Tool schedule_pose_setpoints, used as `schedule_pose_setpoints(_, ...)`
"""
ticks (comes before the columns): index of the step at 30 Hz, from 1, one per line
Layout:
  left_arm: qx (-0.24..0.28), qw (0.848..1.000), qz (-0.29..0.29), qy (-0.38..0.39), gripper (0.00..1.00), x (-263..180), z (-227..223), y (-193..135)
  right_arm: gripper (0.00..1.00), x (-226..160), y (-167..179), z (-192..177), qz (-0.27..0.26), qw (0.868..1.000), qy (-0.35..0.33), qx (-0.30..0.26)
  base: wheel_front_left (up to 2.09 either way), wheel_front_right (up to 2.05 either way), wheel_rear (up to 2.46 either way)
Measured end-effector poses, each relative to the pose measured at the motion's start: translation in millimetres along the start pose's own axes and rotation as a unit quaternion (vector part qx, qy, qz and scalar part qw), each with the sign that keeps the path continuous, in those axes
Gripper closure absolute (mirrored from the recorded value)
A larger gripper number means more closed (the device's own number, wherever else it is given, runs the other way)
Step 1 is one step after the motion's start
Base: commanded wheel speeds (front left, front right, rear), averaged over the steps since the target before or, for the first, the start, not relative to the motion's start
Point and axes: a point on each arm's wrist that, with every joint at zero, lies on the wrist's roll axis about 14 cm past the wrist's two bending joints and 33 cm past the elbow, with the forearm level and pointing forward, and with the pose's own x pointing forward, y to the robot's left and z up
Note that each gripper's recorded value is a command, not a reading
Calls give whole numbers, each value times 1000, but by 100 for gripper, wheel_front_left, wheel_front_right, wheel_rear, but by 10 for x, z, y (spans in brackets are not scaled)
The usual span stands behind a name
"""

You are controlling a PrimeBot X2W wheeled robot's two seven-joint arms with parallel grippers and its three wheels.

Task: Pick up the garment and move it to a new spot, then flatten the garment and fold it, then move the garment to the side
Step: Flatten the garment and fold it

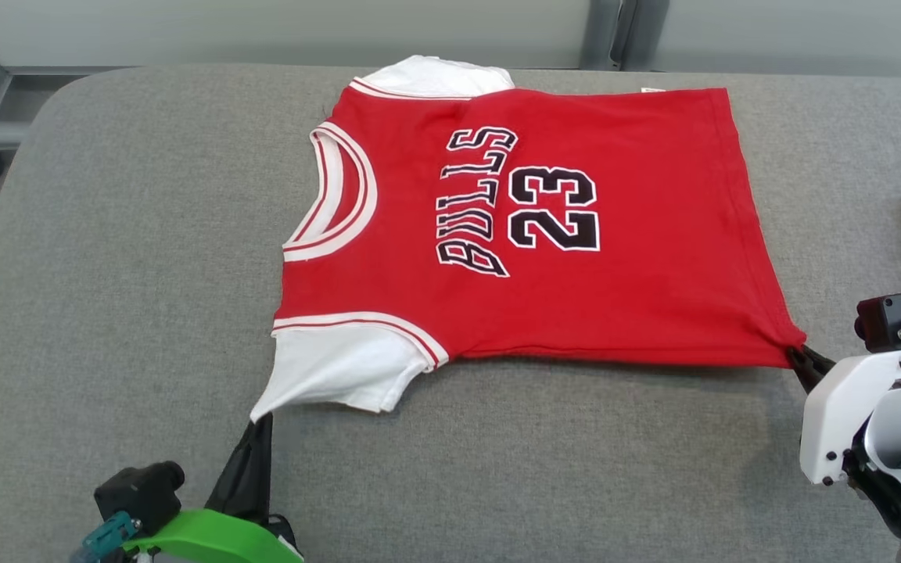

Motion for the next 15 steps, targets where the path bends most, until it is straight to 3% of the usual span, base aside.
schedule_pose_setpoints(11,-8,993,17,118,100,-457,-328,60,100,-145,-52,-423,-13,997,81,-10,0,0,0)
schedule_pose_setpoints(15,-2,994,16,108,100,-475,-234,43,100,-189,-33,-376,-8,998,66,7,0,0,0)
